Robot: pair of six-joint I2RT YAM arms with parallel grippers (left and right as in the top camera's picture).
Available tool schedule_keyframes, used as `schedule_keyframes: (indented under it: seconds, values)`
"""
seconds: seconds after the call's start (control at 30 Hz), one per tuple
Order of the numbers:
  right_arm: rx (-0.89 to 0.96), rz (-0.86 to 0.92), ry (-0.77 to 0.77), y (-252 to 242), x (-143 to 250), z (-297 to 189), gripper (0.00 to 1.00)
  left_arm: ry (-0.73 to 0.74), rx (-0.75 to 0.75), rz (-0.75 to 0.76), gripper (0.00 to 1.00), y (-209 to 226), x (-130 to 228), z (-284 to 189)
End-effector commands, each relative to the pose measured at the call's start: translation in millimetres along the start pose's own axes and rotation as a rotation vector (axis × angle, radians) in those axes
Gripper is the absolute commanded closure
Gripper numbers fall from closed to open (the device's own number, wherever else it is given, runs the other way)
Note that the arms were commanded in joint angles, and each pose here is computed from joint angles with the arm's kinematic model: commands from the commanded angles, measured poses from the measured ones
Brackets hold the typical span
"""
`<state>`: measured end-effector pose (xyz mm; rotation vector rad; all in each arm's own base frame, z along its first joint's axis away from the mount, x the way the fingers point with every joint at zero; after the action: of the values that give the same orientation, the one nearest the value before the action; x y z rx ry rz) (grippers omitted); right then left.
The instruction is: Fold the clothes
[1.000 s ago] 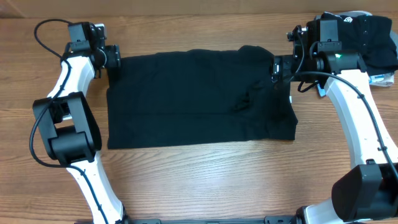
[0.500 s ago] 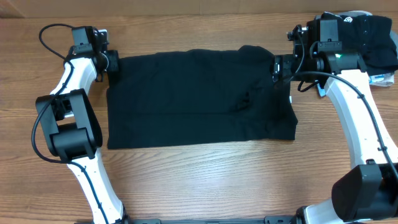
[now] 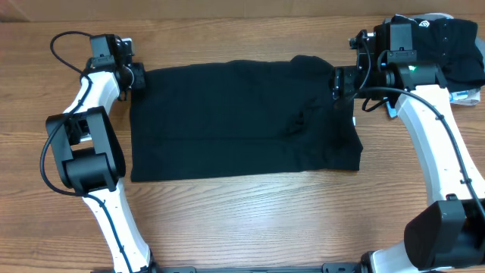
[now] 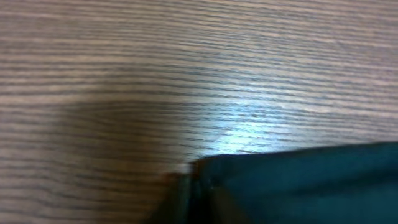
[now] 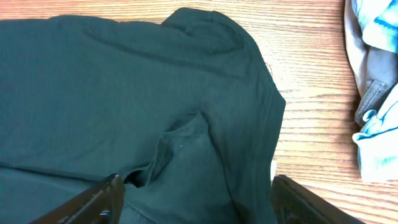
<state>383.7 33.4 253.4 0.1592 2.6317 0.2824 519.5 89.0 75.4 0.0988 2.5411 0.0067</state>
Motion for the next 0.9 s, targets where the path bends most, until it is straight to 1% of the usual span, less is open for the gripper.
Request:
schedule_keyframes:
  seconds: [0.0, 0.1, 0.2, 0.37, 0.6, 0.7, 0.87]
  values:
    - [-0.015, -0.004, -0.052, 1, -11, -7, 0.27, 0.023, 0.001, 0.008, 0.96, -3, 2, 7]
    - [-0.025, -0.007, -0.087, 3, -17, -7, 0.28, 0.046, 0.004, 0.003, 0.96, -4, 3, 1]
    - [-0.036, -0.015, -0.132, 5, -25, -6, 0.28, 0.056, -0.029, -0.029, 0.96, -2, -1, -15]
    - [-0.056, -0.027, -0.209, 6, -43, 9, 0.28, 0.002, -0.046, -0.034, 0.96, -1, -22, -55]
    - [-0.104, -0.042, -0.263, 6, -62, 59, 0.28, -0.070, -0.054, -0.039, 0.96, -5, -43, -108]
    - [-0.125, -0.049, -0.283, 5, -68, 84, 0.24, -0.079, -0.051, -0.039, 0.96, -9, -46, -117]
    - [-0.177, -0.061, -0.294, 3, -71, 131, 0.18, -0.062, -0.036, -0.024, 0.96, -20, -46, -118]
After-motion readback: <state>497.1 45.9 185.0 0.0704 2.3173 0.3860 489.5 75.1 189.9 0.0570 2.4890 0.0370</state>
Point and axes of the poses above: each gripper's point midway between its finger pads, its own z axis out along the fingers, its own y axis along the line the jaws close on, x = y × z, the point moved 8 cm from there along -z, back along the fingers, and after that the axes turned 11 degrees about z, right-handed, at the moved point
